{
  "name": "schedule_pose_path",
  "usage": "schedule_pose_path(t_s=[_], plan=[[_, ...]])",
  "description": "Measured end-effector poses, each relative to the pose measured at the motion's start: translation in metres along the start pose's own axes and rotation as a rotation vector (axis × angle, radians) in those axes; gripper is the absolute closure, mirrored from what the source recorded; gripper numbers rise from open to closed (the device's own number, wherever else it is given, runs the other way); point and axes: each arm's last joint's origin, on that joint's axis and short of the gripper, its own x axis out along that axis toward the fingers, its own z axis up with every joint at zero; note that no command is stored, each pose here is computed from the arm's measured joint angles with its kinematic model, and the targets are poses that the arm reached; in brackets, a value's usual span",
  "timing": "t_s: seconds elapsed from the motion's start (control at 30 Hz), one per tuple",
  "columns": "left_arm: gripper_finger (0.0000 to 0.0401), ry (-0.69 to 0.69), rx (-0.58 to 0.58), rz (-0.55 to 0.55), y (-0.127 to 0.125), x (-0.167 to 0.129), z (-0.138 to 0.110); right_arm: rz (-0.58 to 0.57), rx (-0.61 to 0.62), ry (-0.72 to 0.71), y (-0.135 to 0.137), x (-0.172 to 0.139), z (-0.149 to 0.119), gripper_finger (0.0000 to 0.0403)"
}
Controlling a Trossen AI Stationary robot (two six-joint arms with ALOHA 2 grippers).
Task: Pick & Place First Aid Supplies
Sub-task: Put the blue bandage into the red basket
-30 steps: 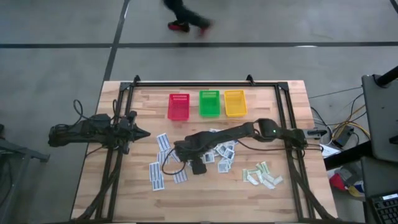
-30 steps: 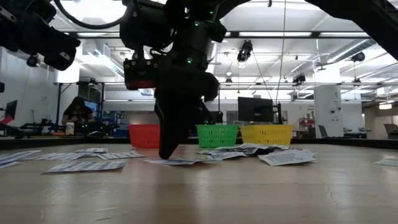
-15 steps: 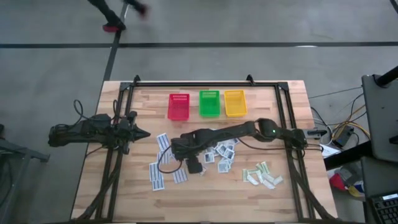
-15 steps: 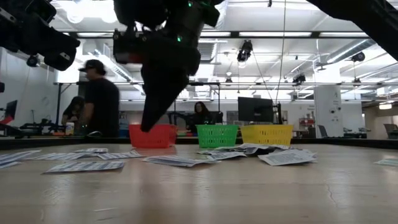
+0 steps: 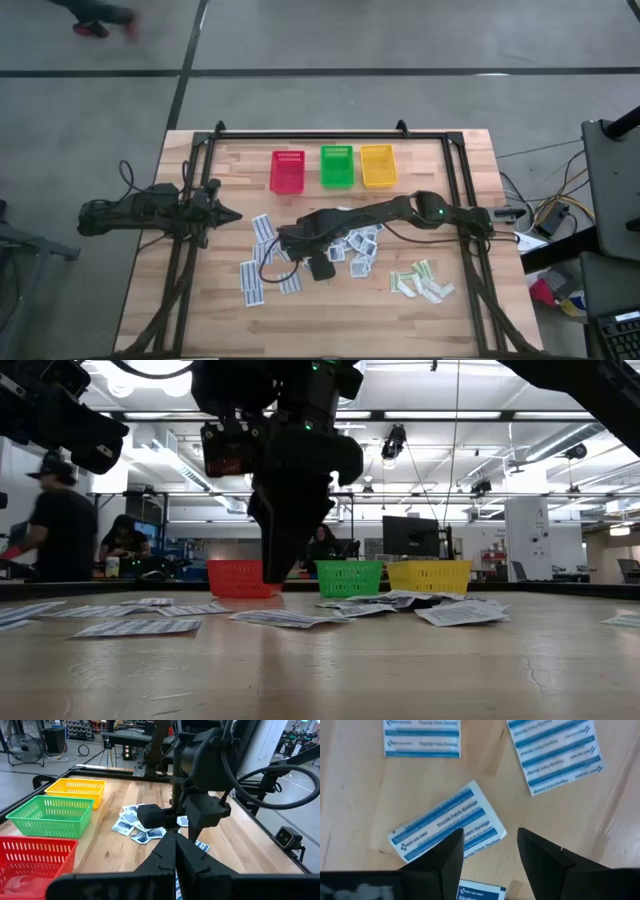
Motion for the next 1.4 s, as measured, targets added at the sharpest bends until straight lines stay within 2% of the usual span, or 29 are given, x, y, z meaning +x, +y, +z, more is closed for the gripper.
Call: schedule_pose_path(t_s=[0.27,0.57,1.4], plan=[[0.0401,0.000,0.025,0.000,0.000,0.000,0.000,0.004,0.001,0.028,0.000,0.023,-0.011,0.0219],[0.0401,0.001,0.025,0.000,0.000,0.000,0.000,-0.003,0.027,0.014,0.001,0.031,-0.014,0.0225],[0.0401,0.001,0.026,-0.001,0.000,0.000,0.000,-0.008,0.064,0.006,-0.002,0.029,-0.011,0.0319]])
